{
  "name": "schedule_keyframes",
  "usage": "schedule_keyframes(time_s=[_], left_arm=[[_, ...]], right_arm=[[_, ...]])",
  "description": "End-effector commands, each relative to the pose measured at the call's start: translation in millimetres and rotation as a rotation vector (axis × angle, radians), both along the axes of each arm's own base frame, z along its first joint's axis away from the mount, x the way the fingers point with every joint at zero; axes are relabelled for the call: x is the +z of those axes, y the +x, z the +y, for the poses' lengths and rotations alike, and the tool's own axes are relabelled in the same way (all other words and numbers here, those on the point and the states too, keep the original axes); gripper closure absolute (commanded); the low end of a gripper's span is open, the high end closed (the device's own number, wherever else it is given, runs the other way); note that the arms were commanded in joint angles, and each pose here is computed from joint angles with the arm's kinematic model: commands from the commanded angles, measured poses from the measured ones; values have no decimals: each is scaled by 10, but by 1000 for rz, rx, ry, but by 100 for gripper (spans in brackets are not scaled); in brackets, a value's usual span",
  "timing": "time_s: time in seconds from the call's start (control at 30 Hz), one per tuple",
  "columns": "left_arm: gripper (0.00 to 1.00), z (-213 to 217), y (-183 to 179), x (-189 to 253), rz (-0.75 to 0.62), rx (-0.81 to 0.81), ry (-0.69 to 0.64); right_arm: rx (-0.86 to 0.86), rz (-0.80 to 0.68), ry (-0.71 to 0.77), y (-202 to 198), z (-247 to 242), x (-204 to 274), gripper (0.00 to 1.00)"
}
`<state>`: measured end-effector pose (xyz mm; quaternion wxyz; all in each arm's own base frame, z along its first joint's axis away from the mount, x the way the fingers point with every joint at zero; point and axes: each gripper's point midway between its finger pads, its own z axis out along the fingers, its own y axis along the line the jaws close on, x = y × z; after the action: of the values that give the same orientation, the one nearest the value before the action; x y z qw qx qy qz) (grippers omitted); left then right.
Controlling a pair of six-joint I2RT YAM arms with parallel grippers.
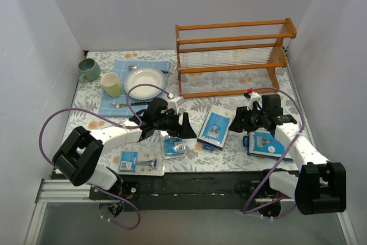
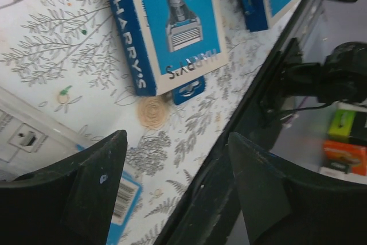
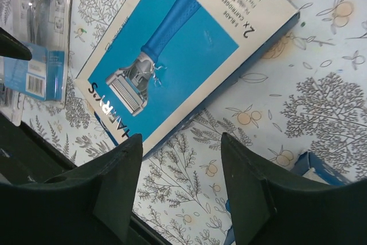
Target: Place and organize the shaving razors onto the shelf
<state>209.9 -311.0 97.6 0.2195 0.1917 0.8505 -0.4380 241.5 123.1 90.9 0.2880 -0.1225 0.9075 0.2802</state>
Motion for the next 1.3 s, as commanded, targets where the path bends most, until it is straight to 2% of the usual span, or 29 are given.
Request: schedule_keyframes(time_s=[0.0, 0.03, 0.07, 0.2, 0.47, 0.6, 0.73, 0.97, 1.1, 1.17, 1.27], left_arm=[[31, -163, -126, 248, 136, 42, -190], [31, -195, -118, 257, 142, 50, -212], [32, -192, -129, 136, 211, 88, -206], [35, -264, -60, -38, 275, 143, -220], [49, -482, -41, -239, 364, 63, -227], [53, -532, -72, -405, 433, 55, -191], [57, -520, -158, -487, 454, 48, -167], [58, -362, -336, -587, 466, 95, -121], [58, -489, -403, -625, 415, 107, -152], [57, -509, -357, -700, 395, 176, -136], [56, -569, -418, -737, 402, 182, -135]], right_arm=[[97, -31, 99, -123, 137, -37, 37], [91, -23, 108, -140, 142, -71, 37], [97, -13, 146, -175, 180, -67, 37], [109, 15, 203, -294, 247, -143, 38], [-64, 113, 40, -281, -122, -328, 38], [-203, 157, 40, -199, -324, -341, 38], [-276, 166, 68, -128, -425, -317, 39], [-326, 210, 139, -204, -389, -417, 40], [-346, 219, 144, -269, -390, -501, 40], [-345, 215, 149, -251, -390, -480, 40], [-345, 215, 153, -234, -392, -451, 40]])
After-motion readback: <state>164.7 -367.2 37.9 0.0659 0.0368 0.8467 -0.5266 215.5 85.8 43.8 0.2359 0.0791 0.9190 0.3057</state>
